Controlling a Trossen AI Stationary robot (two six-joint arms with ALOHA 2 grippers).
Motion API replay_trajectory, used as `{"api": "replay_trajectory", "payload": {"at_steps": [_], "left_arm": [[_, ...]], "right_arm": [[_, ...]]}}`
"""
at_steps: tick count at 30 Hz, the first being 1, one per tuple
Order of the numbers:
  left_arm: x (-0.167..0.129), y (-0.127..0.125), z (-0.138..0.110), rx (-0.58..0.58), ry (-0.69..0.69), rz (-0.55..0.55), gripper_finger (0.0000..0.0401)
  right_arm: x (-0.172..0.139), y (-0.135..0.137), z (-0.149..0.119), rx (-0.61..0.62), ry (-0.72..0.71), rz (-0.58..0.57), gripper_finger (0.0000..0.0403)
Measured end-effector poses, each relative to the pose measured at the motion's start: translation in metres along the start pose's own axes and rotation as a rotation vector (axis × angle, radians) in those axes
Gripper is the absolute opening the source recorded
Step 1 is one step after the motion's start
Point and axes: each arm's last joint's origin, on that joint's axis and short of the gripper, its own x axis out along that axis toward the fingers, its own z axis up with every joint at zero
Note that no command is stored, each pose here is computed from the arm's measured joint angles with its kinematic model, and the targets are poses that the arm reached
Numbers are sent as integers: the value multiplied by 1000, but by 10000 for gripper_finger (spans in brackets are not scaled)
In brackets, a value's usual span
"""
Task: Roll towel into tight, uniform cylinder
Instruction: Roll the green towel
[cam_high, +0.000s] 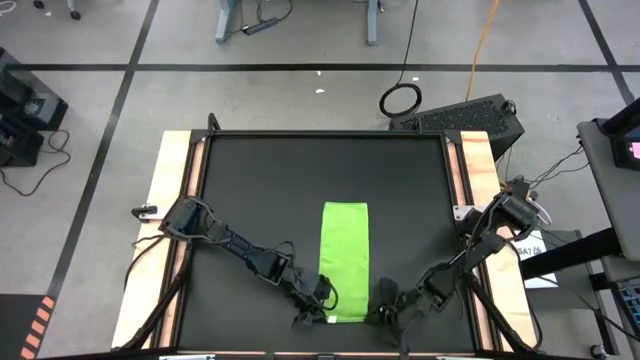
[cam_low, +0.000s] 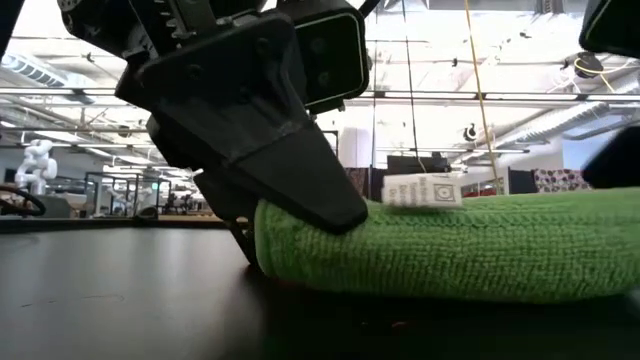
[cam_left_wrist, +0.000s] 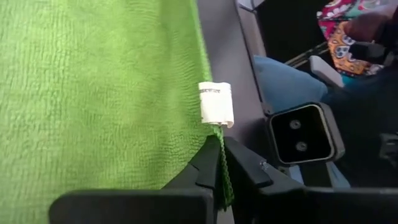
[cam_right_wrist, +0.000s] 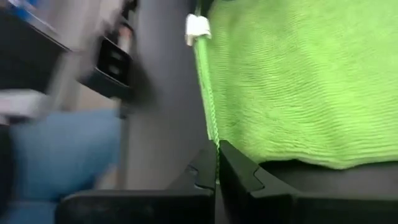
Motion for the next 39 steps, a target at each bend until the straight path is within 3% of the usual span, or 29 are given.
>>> {"api": "replay_trajectory", "payload": {"at_steps": [3, 11, 16, 24, 26, 29, 32, 36, 39], "left_arm": [[0, 0, 0, -21, -2, 11, 24], [0, 0, -2, -28, 15, 22, 24], [2, -4, -6, 46, 36, 16, 32], [-6, -23, -3, 180, 30, 12, 131], [-14, -28, 0, 221, 29, 68, 157], [-26, -43, 1, 346, 2, 164, 181], [-33, -70, -4, 557, -29, 207, 186], [-25, -96, -27, 833, -52, 333, 187], [-13, -100, -43, 977, -39, 405, 187]], "right_arm": [[1, -12, -5, 89, -20, 72, 0], [6, -25, 0, 186, 26, 101, 0], [9, -31, 6, 228, 73, 103, 0], [10, -36, 10, 263, 92, 91, 0], [10, -36, 10, 272, 94, 86, 0], [10, -36, 10, 287, 93, 83, 0], [11, -36, 11, 296, 88, 85, 0], [11, -37, 13, 319, 81, 89, 0], [11, -37, 14, 328, 76, 92, 0]]}}
